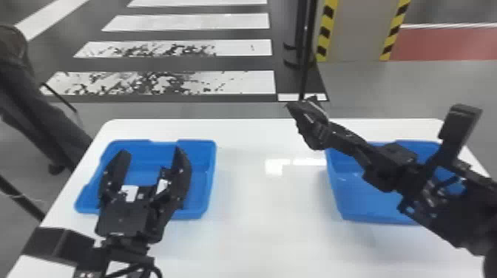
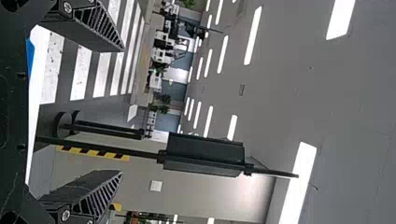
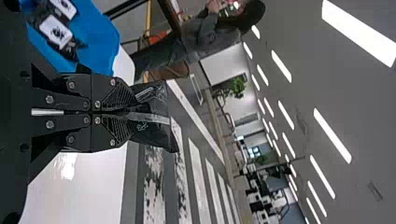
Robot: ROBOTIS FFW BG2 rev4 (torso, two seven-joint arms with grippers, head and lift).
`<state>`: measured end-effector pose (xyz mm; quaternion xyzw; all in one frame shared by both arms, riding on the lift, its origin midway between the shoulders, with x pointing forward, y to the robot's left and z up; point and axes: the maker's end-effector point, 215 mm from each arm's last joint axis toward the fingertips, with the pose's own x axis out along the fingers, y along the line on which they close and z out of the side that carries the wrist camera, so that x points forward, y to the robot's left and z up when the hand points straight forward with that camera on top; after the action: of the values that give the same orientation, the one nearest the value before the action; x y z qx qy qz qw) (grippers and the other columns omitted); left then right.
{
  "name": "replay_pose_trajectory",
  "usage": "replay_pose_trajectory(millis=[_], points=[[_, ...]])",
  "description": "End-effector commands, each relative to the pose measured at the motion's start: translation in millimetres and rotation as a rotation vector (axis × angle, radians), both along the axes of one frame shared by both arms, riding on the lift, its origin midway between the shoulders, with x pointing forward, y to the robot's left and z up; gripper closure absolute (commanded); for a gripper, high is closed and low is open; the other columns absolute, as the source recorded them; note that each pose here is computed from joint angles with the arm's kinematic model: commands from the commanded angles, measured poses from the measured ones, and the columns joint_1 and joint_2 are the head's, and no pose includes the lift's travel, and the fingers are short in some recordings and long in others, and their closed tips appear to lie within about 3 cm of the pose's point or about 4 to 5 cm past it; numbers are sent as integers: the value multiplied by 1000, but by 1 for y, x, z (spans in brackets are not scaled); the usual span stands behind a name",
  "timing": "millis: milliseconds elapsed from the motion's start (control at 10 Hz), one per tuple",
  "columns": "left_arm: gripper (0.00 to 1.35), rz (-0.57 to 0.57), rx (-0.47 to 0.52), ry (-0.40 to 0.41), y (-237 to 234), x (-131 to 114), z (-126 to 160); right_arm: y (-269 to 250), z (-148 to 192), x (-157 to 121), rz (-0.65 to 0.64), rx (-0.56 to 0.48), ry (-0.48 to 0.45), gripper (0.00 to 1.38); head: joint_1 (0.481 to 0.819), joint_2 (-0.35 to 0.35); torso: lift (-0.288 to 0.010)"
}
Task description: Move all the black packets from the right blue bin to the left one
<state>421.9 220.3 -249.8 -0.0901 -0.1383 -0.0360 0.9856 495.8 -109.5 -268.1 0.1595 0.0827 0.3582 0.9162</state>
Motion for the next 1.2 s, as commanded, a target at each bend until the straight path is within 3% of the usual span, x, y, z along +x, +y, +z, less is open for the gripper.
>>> replay_pose_trajectory(millis=[0,100,300,400,800,1100], points=[[108,-28,-56,47,0,5,16,35,8,-18,82,31,-5,1125,695,113,-140],[108,-59,-131,61,-5,6,26,49,10,-24,111,38,-8,1125,695,155,-140],[104,-245,-352,174,-44,10,19,78,31,-37,179,62,-47,1125,695,188,-140],[108,-290,-388,199,-53,9,15,96,38,-46,225,84,-52,1125,695,182,-140],[108,-319,-411,198,-62,8,18,146,34,-75,352,132,-12,1125,695,230,-140],[110,-332,-430,151,-67,7,33,173,38,-93,425,167,2,1125,695,268,-140]])
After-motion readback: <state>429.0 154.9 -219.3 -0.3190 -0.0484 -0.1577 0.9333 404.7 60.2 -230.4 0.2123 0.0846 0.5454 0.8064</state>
